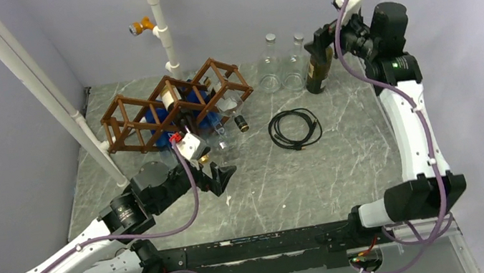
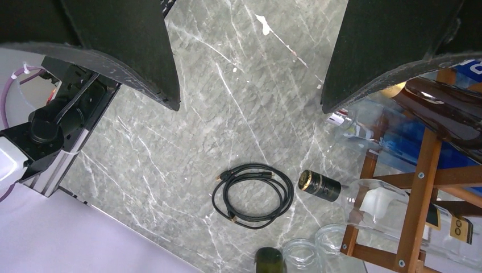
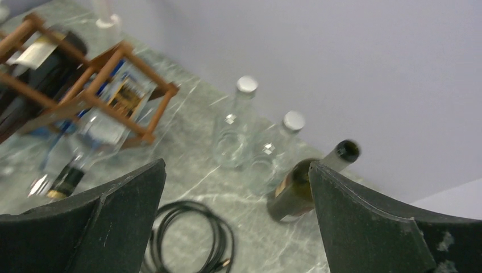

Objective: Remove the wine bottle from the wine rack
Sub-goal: Place the wine bottle at the center of the board, then pick up the wine bottle from the wine rack.

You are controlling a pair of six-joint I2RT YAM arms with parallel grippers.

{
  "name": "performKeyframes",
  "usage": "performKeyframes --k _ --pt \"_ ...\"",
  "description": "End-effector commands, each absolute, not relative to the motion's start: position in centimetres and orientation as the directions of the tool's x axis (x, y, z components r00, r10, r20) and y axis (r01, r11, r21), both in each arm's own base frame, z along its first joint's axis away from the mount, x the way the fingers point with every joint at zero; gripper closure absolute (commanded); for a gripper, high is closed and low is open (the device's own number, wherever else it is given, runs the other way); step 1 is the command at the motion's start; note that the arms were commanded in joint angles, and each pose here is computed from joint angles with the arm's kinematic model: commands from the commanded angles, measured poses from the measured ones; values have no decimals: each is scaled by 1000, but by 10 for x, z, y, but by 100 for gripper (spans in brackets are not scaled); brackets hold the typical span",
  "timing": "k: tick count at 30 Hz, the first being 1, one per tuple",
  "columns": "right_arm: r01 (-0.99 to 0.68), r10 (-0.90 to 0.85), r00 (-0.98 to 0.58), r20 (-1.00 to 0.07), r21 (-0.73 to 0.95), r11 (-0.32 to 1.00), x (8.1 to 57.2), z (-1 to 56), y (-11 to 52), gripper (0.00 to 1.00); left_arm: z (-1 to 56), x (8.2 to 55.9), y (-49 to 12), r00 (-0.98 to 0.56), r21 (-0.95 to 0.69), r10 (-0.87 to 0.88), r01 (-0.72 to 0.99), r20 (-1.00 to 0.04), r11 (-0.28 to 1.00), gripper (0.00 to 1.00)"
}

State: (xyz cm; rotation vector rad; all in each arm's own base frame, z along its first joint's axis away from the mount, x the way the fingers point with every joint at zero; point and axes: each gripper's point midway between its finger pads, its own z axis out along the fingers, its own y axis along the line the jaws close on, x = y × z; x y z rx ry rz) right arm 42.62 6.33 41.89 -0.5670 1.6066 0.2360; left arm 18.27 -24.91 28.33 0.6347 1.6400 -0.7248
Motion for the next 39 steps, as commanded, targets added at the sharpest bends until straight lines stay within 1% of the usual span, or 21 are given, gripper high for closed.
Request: performKeyframes --k 1,8,14,16,20,25,29,33,39 --pt "-615 -236 3 -972 -188 765 381 405 85 0 307 182 -251 -177 -165 -48 742 -983 649 1" --pt "-738 -204 -34 -978 -113 666 338 369 108 0 313 178 -255 -219 -236 -103 753 -970 614 0" --pt "-833 -160 -49 -986 -48 551 308 348 129 0 307 183 -247 -259 -258 -92 733 -961 629 1" --pt "-848 -143 -61 -988 -24 529 303 343 132 0 308 191 -239 -270 -265 -96 712 -958 650 1" --pt "-864 -114 -74 -991 7 504 301 337 137 0 314 203 -223 -287 -300 -129 705 -949 643 1" --pt "-878 -108 -101 -989 38 477 303 328 145 0 319 229 -196 -298 -325 -160 666 -941 672 1" --pt "-888 -148 -110 -983 30 460 306 320 156 0 315 252 -174 -342 -396 -218 632 -914 666 0" --pt "-898 -239 -97 -966 -18 440 310 309 174 0 313 269 -157 -405 -489 -290 584 -867 647 0" --pt "-907 -365 -93 -926 -73 416 318 290 204 0 303 276 -142 -424 -522 -328 508 -844 686 0"
